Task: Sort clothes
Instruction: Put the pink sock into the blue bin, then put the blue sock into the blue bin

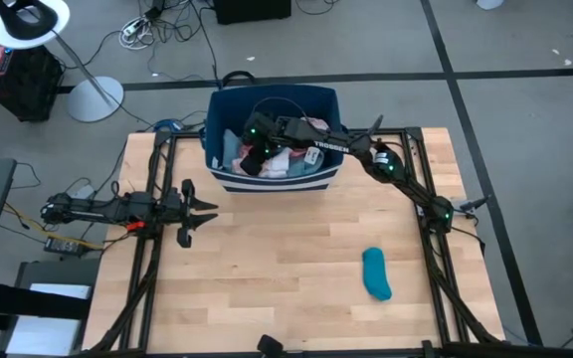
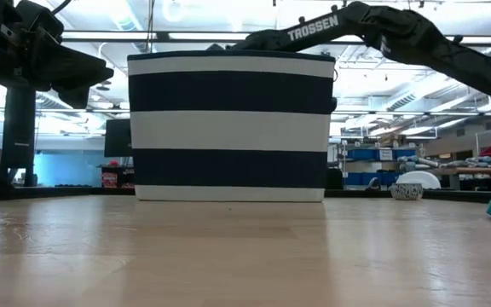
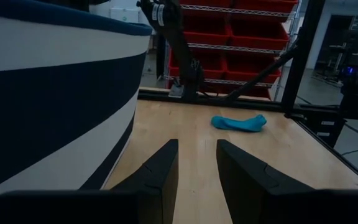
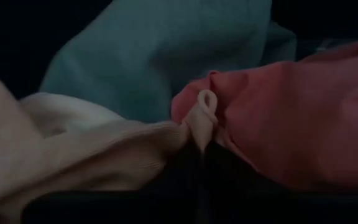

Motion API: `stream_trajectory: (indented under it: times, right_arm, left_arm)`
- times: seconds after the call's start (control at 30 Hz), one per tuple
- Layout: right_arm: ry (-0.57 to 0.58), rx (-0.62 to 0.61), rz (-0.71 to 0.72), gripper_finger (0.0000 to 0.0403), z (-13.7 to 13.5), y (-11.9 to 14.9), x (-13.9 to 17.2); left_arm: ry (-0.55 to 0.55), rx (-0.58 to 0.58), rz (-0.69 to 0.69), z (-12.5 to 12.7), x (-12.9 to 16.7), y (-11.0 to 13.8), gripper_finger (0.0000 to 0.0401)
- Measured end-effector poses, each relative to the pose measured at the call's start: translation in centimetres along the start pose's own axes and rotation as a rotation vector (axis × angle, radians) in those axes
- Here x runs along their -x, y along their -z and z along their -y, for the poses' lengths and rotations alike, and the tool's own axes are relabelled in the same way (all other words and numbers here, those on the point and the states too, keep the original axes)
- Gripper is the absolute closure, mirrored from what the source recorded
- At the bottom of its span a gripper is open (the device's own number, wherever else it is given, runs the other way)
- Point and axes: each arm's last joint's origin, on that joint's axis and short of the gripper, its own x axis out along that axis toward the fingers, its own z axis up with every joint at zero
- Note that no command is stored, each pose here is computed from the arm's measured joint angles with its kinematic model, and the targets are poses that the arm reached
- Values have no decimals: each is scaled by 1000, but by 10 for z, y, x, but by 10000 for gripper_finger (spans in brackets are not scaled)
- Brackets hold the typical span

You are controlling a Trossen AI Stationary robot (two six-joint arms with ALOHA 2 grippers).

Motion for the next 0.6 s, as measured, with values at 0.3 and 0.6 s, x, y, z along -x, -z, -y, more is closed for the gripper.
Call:
stream_trajectory:
  times: [0.3,0.6]
  right_arm:
    - [-32,54,93,292,-11,-21,69]
    - [-33,105,167,262,-19,-30,173]
  left_arm:
    - [0,0,0,0,0,0,286]
    - [0,0,0,0,0,0,286]
